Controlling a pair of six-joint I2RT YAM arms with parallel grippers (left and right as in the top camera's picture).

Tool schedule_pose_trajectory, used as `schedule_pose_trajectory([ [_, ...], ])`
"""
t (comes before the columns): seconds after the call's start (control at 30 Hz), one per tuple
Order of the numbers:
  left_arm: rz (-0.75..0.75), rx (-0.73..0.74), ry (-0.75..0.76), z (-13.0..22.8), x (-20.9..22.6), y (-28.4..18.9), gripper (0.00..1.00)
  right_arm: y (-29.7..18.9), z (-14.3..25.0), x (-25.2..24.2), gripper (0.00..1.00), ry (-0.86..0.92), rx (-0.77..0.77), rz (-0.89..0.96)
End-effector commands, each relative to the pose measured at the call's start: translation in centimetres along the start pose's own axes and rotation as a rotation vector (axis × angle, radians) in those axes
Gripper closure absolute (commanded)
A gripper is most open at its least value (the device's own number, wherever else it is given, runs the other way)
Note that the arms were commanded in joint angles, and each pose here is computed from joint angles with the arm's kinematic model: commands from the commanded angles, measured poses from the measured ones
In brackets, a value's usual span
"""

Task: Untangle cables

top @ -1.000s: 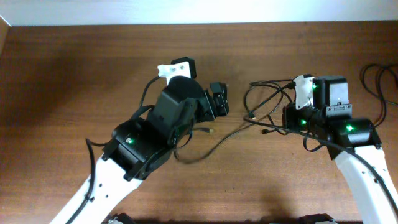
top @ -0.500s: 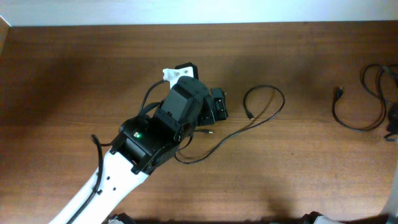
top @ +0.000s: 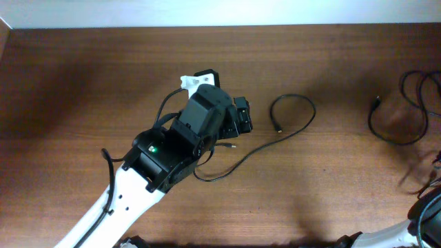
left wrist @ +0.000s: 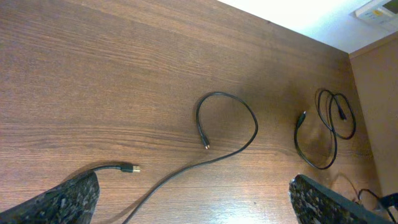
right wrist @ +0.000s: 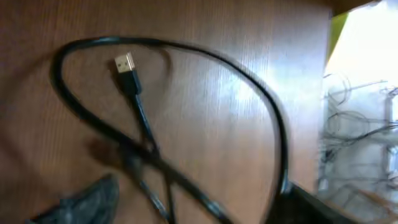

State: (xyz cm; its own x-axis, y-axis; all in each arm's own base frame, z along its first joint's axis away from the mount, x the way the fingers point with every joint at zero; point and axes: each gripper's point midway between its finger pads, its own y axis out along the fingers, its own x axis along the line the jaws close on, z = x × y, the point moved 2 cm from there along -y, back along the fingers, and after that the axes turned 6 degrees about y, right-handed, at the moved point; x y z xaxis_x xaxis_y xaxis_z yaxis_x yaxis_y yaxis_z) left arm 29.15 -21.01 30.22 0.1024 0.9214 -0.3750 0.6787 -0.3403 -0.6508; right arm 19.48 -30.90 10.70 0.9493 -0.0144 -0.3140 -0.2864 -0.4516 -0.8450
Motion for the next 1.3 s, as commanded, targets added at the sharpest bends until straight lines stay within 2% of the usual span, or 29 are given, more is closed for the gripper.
schedule_pose_trajectory([
  [0.0, -0.010, -0.013, 0.003, -0.4, 0.1, 0.0, 0.01, -0.9, 1.3, 3.8, 0.14, -0.081, 0.114, -0.228],
  [0.07, -0.010, -0.013, 0.003, -0.4, 0.1, 0.0, 0.01, -4.5, -0.5, 6.3, 0.16, -0.206, 0.042, -0.349],
  [0.1, -0.010, -0.012, 0.003, -0.3, 0.1, 0.0, 0.01, -6.4, -1.2, 7.4, 0.59, -0.274, 0.013, -0.428],
  [0.13, -0.010, -0.013, 0.003, -0.4, 0.1, 0.0, 0.01, -7.2, -1.7, 7.4, 0.96, -0.277, 0.004, -0.438],
  [0.3, -0.010, -0.013, 0.003, -0.4, 0.1, 0.0, 0.01, -7.2, -1.6, 7.0, 0.95, -0.299, 0.010, -0.420],
  [0.37, -0.010, -0.013, 0.003, -0.4, 0.1, 0.0, 0.01, -7.3, -1.4, 7.6, 0.70, -0.292, 0.021, -0.455],
  [0.4, -0.010, -0.013, 0.003, -0.4, 0.1, 0.0, 0.01, -7.5, -0.1, 9.4, 0.48, -0.303, 0.084, -0.569],
  [0.47, -0.010, -0.013, 0.003, -0.4, 0.1, 0.0, 0.01, -6.3, 1.4, 10.3, 0.31, -0.337, 0.117, -0.547],
  [0.57, -0.009, -0.012, 0.004, -0.3, 0.1, 0.0, 0.01, -4.4, 3.1, 12.3, 0.23, -0.412, 0.095, -0.452],
  [0.63, -0.009, -0.012, 0.003, -0.3, 0.1, 0.0, 0.01, -2.4, 3.2, 12.1, 0.17, -0.347, 0.068, -0.313],
  [0.67, -0.009, -0.012, 0.004, -0.3, 0.1, 0.0, 0.01, -1.8, 3.0, 11.6, 0.23, -0.294, 0.073, -0.283],
  [0.7, -0.009, -0.012, 0.003, -0.3, 0.1, 0.0, 0.01, -1.3, 2.2, 10.9, 0.43, -0.254, 0.064, -0.256],
  [0.73, -0.009, -0.012, 0.003, -0.3, 0.1, 0.0, 0.01, -0.6, 1.2, 9.8, 0.77, -0.227, 0.052, -0.220],
  [0.77, -0.009, -0.012, 0.003, -0.3, 0.1, 0.0, 0.01, 0.5, -0.1, 8.1, 0.95, -0.188, 0.044, -0.175],
  [0.83, -0.009, -0.012, 0.004, -0.3, 0.1, 0.0, 0.01, 2.8, -1.9, 4.5, 0.96, -0.097, 0.081, -0.119],
  [0.87, -0.009, -0.012, 0.003, -0.3, 0.1, 0.0, 0.01, 3.1, -1.9, 4.7, 0.89, -0.064, 0.137, -0.201],
  [0.9, -0.009, -0.012, 0.004, -0.3, 0.1, 0.0, 0.01, 2.0, -1.6, 7.0, 0.63, -0.099, 0.206, -0.389],
  [0.93, -0.009, -0.012, 0.003, -0.3, 0.1, 0.0, 0.01, 0.5, -1.9, 8.2, 0.51, -0.128, 0.212, -0.474],
  [0.97, -0.009, -0.012, 0.004, -0.3, 0.1, 0.0, 0.01, -1.1, -2.3, 8.9, 0.48, -0.152, 0.194, -0.498],
  [1.0, -0.009, -0.012, 0.003, -0.3, 0.1, 0.0, 0.01, -4.8, -2.7, 10.3, 0.45, -0.198, 0.154, -0.538],
  [1.03, -0.009, -0.012, 0.003, -0.3, 0.1, 0.0, 0.01, -7.9, -2.2, 11.8, 0.44, -0.245, 0.118, -0.587],
  [1.07, -0.009, -0.012, 0.003, -0.3, 0.1, 0.0, 0.01, -10.4, -0.9, 13.2, 0.39, -0.300, 0.109, -0.635],
  [1.1, -0.009, -0.012, 0.003, -0.3, 0.1, 0.0, 0.01, -12.7, 1.6, 15.2, 0.17, -0.392, 0.113, -0.689],
  [1.13, -0.009, -0.012, 0.004, -0.3, 0.1, 0.0, 0.01, -14.4, 4.6, 16.8, 0.09, -0.505, 0.114, -0.718],
  [1.2, -0.009, -0.012, 0.003, -0.3, 0.1, 0.0, 0.01, -17.2, 10.5, 18.3, 0.08, -0.730, 0.124, -0.737],
  [1.23, -0.009, -0.012, 0.004, -0.3, 0.1, 0.0, 0.01, -19.0, 14.5, 18.5, 0.02, -0.849, 0.166, -0.753],
  [1.27, -0.009, -0.012, 0.003, -0.3, 0.1, 0.0, 0.01, -20.4, 17.8, 18.4, 0.02, -0.928, 0.216, -0.777],
])
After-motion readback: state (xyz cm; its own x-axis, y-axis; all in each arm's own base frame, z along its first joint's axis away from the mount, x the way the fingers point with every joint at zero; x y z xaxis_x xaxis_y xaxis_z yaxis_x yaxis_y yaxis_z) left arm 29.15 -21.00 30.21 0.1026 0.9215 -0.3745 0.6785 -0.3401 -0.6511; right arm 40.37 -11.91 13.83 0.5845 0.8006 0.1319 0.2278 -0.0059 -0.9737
